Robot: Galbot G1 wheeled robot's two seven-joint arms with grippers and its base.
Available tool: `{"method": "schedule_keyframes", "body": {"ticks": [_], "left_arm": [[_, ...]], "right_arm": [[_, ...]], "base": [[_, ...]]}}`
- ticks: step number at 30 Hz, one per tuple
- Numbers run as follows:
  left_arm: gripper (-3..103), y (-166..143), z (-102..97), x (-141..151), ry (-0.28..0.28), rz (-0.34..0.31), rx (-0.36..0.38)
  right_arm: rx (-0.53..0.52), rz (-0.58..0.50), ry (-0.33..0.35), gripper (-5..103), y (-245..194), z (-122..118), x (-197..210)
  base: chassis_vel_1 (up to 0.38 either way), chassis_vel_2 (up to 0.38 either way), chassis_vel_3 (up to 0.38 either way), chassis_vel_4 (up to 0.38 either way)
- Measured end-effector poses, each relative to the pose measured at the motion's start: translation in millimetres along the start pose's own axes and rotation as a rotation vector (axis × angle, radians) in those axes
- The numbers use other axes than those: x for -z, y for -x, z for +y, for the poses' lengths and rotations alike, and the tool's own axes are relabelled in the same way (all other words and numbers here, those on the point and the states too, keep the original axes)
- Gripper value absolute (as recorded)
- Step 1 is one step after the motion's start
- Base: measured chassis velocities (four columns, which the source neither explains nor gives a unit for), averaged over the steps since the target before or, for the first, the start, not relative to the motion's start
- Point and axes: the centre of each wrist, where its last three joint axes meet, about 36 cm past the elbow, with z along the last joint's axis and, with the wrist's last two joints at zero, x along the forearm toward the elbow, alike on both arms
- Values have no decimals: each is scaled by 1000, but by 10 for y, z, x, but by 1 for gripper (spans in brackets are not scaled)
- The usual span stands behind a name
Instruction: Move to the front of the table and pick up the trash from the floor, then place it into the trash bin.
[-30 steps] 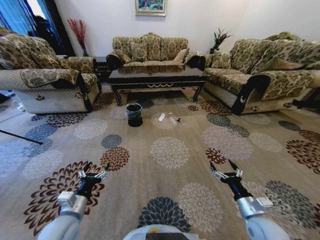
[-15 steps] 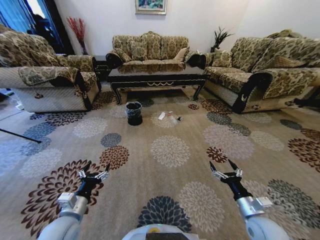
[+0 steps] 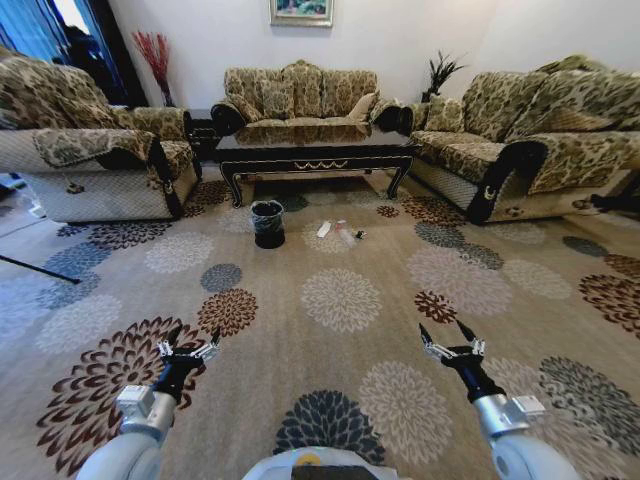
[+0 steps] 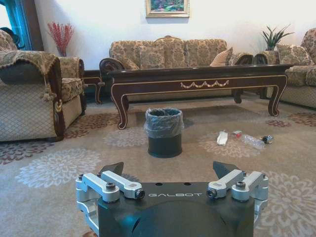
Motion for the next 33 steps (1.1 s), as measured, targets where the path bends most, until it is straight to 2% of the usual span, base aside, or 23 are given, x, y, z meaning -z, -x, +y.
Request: {"method": "schedule_keyframes", "body": {"ticks": [33], "left_arm": [[100,-7,0,-37,-17,-14,13]], "right_arm": [[-2,-1,-1,100,-67,32,3]], "base": [[0,0,0,0]]}}
